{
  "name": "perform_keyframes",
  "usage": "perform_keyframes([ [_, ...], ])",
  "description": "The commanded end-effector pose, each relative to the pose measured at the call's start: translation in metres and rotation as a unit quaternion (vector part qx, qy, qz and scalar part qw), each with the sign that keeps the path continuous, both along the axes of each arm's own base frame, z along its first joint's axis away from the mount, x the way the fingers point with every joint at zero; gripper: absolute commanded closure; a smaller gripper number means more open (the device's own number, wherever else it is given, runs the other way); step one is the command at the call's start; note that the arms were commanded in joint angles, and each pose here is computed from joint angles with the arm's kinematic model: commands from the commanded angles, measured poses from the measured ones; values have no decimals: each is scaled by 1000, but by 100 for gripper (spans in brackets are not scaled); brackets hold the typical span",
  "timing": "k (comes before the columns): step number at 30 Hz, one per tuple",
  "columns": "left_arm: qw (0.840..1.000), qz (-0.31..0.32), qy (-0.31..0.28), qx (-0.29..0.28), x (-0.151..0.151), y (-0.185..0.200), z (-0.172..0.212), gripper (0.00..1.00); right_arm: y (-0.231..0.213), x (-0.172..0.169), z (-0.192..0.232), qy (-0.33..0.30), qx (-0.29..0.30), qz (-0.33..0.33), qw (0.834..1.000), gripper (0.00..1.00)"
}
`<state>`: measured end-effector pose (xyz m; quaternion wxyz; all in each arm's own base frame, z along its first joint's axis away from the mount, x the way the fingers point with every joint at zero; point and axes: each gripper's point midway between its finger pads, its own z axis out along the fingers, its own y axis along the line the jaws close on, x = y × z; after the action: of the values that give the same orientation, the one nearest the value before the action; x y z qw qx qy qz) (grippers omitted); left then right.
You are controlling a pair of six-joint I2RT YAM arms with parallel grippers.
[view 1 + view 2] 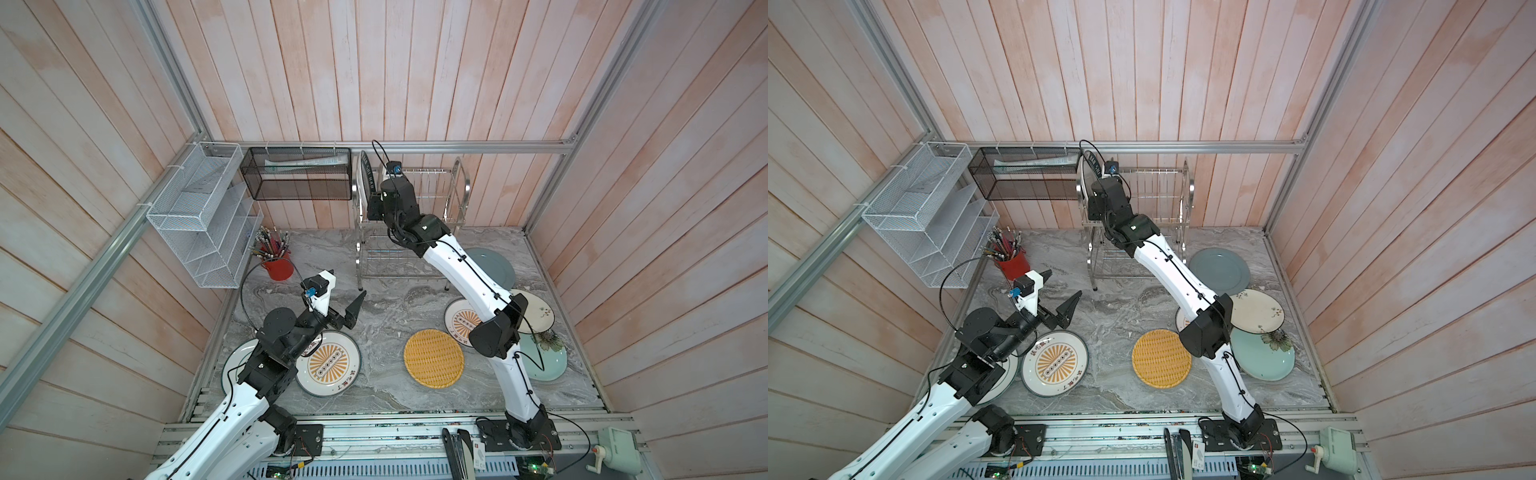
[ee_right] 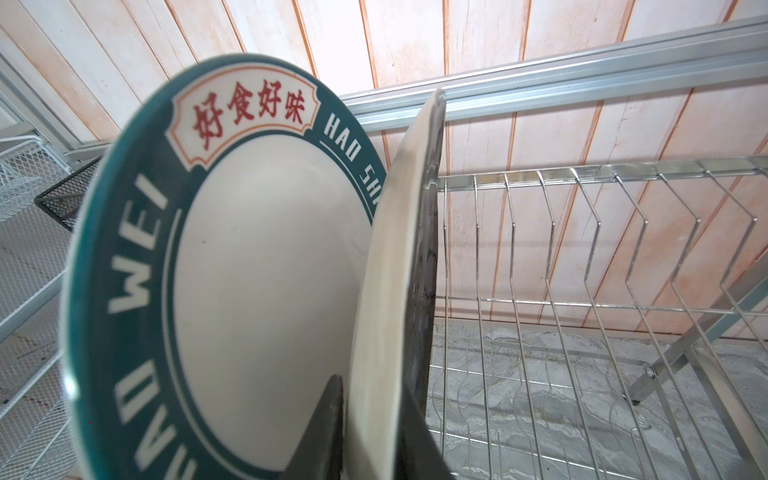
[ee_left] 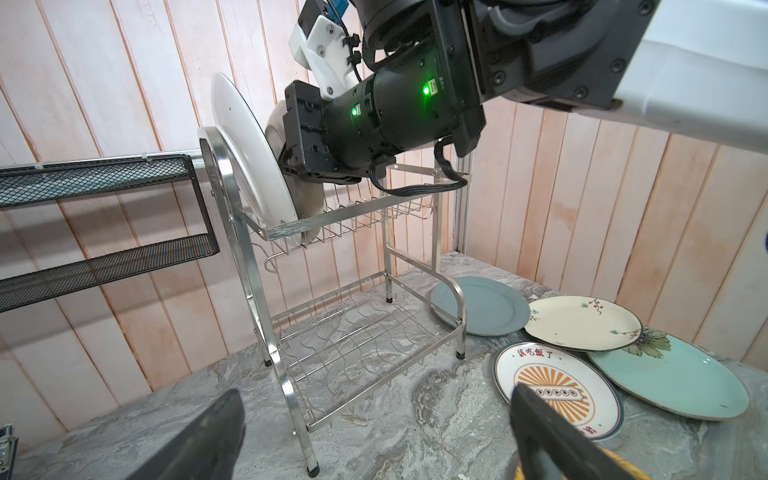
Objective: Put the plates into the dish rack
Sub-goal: 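Settle the dark plate in the upper tier slot and open the right gripper, then withdraw the right gripper from the rack toward the table while the left gripper lowers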
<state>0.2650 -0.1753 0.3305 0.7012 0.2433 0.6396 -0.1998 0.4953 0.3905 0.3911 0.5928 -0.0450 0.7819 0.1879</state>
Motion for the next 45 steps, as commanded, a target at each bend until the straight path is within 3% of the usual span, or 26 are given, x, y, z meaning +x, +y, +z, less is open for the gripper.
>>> perform_keyframes([
  [1, 1000, -4, -9, -10, -3, 1, 13, 0, 5, -14, 38, -45, 6, 24, 999, 79],
  [7, 1000, -4, -8, -10, -2, 1, 12, 0, 5, -17, 42, -59, -21, 37, 997, 84],
  [13, 1000, -4, -6, -10, -1, 1, 12, 0, 5, -18, 40, -58, -34, 42, 997, 83],
  [23, 1000, -1, -5, -11, 0, 3, 12, 0, 6, -32, 63, -67, -11, 75, 995, 58],
  [37, 1000, 10, 4, -25, 2, 8, 14, 0, -6, -58, 90, -65, 7, 104, 992, 40],
  [42, 996, 44, 48, -54, 9, 17, 15, 0, -18, -69, 94, -62, 5, 105, 993, 34],
  [45, 987, 73, 109, -87, 11, 27, 11, 0, -26, -75, 96, -56, 5, 104, 993, 33],
])
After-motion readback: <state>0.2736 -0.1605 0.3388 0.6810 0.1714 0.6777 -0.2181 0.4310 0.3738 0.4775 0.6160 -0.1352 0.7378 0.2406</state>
